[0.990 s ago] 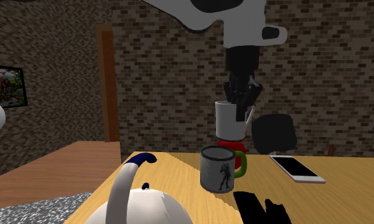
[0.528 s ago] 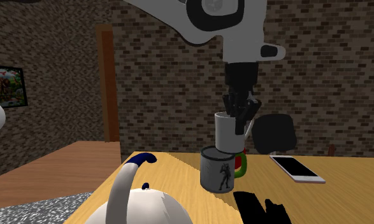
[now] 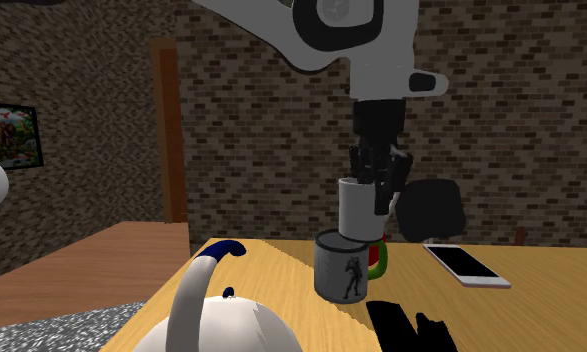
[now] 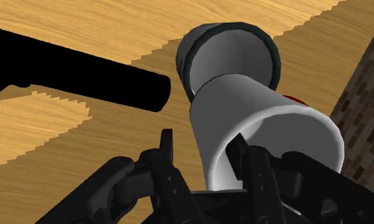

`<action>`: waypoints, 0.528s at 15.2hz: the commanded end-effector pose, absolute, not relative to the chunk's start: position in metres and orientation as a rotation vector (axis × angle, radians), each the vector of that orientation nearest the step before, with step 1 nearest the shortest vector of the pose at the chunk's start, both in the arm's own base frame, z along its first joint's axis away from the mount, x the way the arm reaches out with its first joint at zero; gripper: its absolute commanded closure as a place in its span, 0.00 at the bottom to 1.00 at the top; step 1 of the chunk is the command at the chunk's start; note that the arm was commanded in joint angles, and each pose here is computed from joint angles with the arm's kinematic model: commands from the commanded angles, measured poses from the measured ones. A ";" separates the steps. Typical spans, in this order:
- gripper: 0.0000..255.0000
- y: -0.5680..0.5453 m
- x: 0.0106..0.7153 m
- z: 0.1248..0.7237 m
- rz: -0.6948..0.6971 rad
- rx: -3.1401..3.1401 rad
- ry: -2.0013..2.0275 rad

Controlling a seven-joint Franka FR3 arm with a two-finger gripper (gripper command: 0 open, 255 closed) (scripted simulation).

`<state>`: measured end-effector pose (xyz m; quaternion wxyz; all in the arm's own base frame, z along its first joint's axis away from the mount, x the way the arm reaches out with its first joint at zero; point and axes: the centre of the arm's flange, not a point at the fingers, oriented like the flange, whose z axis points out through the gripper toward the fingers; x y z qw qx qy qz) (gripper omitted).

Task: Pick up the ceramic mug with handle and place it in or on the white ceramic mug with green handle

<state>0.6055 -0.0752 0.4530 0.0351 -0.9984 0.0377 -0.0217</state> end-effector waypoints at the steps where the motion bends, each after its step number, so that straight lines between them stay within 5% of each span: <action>1: 0.00 -0.075 0.606 0.452 -0.064 -3.068 0.116; 8: 0.00 -0.078 0.604 0.492 -0.064 -3.068 0.116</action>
